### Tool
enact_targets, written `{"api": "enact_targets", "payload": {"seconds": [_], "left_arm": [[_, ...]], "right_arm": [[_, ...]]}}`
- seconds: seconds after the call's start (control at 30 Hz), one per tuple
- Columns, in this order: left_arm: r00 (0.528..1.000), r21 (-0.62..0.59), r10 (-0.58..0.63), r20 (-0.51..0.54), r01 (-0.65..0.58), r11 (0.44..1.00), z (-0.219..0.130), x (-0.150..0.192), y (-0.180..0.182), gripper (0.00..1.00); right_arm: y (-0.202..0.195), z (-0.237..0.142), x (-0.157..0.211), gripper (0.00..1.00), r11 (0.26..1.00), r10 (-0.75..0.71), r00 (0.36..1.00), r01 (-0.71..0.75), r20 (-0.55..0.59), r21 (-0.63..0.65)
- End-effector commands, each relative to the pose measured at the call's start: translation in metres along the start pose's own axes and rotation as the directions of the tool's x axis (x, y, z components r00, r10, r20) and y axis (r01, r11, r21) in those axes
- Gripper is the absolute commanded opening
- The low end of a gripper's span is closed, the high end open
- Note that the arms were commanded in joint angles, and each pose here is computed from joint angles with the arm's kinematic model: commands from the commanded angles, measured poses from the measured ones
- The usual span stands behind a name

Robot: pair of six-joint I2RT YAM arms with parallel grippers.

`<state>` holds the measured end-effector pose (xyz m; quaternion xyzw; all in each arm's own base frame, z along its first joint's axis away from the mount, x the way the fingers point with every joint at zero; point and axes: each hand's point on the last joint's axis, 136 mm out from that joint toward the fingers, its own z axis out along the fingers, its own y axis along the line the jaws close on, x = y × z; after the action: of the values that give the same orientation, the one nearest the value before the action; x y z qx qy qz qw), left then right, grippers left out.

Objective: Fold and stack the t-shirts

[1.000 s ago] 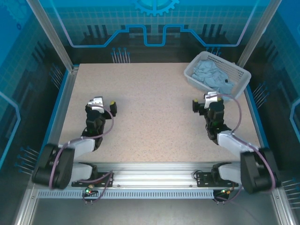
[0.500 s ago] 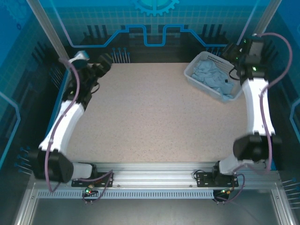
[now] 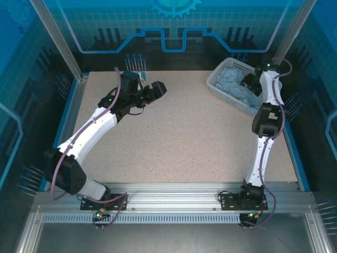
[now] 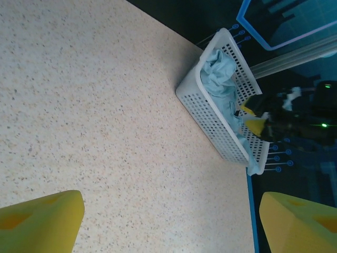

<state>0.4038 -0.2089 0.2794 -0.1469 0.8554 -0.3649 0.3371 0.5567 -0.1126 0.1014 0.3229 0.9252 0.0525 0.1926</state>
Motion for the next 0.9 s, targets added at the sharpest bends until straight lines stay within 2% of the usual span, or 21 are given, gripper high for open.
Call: {"api": "enact_targets", "payload": {"seconds": [0.0,0.1,0.23,0.33,0.43,0.47,0.63,0.87], "left_arm": [[0.999,0.031,-0.025,-0.035,0.026,0.999,-0.01,0.014,-0.011,0.87],[0.999,0.013,-0.025,-0.043,0.025,1.0,-0.013,0.018,-0.008,0.84],[0.999,0.013,-0.027,-0.041,0.028,1.0,-0.017,0.02,-0.007,0.8],[0.999,0.014,-0.017,-0.036,0.018,1.0,-0.02,0.017,-0.01,0.78],[1.0,0.011,-0.007,-0.03,0.007,1.0,-0.021,0.014,-0.012,0.76],[1.0,0.012,-0.005,-0.028,0.006,1.0,-0.021,0.013,-0.013,0.76],[0.999,0.017,-0.002,-0.035,0.003,1.0,-0.019,0.014,-0.014,0.74],[0.999,-0.007,-0.012,-0.042,0.011,1.0,-0.013,0.016,-0.007,0.72]], "right_arm": [[0.005,0.015,0.003,0.65,0.999,0.004,1.0,-0.005,-0.028,-0.043],[0.009,0.037,0.006,0.62,0.997,0.032,0.998,-0.036,-0.053,-0.073],[0.008,0.062,0.014,0.5,0.993,0.088,0.99,-0.097,-0.109,-0.074],[0.009,0.065,0.014,0.31,0.99,0.111,0.987,-0.121,-0.113,-0.08],[0.015,0.052,0.004,0.08,0.99,0.102,0.993,-0.107,-0.062,-0.091],[0.018,0.041,-0.003,0.0,0.991,0.092,0.995,-0.094,-0.025,-0.094],[0.048,-0.042,-0.038,0.0,0.987,0.039,0.976,-0.005,0.213,-0.158],[0.1,-0.205,-0.052,0.0,0.96,0.011,0.863,0.133,0.505,-0.248]]}}
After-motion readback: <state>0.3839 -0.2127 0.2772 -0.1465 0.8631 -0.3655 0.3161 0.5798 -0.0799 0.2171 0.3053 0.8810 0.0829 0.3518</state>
